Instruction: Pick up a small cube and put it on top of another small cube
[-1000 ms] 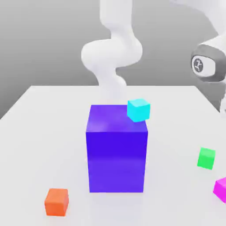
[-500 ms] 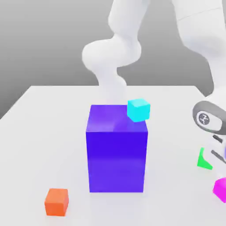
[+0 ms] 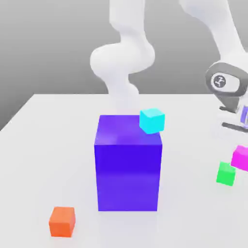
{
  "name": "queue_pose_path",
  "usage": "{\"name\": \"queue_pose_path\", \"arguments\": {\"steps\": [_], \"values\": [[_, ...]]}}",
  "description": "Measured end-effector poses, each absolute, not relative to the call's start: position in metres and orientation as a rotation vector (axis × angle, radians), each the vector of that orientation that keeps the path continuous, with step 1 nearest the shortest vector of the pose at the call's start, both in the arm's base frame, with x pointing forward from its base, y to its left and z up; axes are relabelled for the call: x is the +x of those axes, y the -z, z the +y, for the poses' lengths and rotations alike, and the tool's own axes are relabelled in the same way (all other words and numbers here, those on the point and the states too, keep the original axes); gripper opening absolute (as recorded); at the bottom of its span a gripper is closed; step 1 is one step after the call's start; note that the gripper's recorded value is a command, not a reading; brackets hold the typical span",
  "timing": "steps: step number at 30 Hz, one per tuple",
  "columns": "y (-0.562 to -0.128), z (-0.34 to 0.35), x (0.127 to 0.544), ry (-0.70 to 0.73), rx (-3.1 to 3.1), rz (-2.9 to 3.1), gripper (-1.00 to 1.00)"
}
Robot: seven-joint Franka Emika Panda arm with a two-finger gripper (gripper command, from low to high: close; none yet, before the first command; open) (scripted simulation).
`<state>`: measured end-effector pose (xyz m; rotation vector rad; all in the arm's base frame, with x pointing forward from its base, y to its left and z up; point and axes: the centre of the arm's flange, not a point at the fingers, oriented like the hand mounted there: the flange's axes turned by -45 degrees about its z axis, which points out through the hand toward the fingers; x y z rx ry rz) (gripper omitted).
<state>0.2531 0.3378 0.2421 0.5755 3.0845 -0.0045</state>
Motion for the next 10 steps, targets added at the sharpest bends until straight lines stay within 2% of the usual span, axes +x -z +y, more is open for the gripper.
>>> {"name": "queue_pose_path", "arguments": {"steps": [3, 7, 8, 10], "values": [[-0.225, 0.346, 0.228, -0.001, 0.397, 3.118, -1.0], [-0.185, 0.332, 0.244, 0.001, 0.463, 3.109, -1.0], [-0.18, 0.332, 0.244, 0.002, 0.464, 3.108, 1.0], [-0.18, 0.332, 0.244, 0.002, 0.464, 3.108, 1.0]]}}
